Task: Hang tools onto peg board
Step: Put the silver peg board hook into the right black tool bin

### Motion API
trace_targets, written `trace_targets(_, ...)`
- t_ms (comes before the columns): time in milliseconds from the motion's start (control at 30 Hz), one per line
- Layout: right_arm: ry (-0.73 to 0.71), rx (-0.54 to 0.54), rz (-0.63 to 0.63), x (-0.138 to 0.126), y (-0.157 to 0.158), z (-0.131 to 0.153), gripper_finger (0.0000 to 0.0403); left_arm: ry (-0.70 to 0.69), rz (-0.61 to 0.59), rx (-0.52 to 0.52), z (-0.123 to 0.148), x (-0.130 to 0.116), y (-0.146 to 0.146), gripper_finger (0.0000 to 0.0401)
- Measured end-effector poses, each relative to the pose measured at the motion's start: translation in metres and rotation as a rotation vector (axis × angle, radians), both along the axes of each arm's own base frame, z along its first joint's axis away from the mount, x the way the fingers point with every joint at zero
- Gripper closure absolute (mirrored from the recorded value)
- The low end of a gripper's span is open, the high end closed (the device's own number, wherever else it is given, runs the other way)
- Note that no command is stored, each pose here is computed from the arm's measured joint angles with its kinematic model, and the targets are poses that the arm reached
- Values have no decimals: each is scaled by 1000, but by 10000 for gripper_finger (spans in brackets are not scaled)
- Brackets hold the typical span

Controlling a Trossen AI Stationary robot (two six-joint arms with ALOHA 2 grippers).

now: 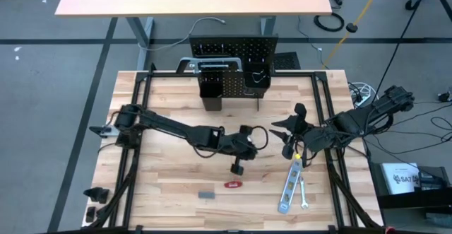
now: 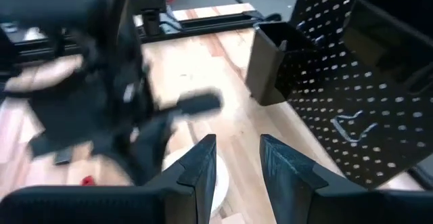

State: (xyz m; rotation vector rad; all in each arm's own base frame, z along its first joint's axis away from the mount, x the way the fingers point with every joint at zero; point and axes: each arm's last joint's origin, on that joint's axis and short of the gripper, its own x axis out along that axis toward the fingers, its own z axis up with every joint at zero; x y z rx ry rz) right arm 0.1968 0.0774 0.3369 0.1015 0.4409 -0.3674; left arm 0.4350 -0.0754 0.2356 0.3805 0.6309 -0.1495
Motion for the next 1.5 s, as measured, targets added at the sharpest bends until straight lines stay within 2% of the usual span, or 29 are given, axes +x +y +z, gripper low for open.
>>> trace_targets(300, 41, 42, 21, 10, 6, -10, 293, -43, 148, 171, 62, -38, 12, 401)
trace_targets(500, 41, -2, 44, 32, 17, -21, 277, -89, 219, 242, 86, -54, 16, 401)
trace_targets(633, 26, -82, 66, 47, 24, -27, 239, -91, 258, 281, 87, -55, 18, 401)
trace_targets(767, 42, -183, -23, 50, 23, -34, 197, -114, 288, 317, 81, -54, 17, 401)
trace_targets(900, 21, -193, -51, 50, 23, -45, 175, -119, 283, 328, 77, -54, 12, 401)
trace_targets(1267, -135, -166, -50, 54, 19, -70, 186, -193, 263, 302, 84, -51, 8, 401)
trace_targets(1500, -180, -172, -62, 58, 16, -65, 204, -194, 261, 301, 84, -52, 7, 401)
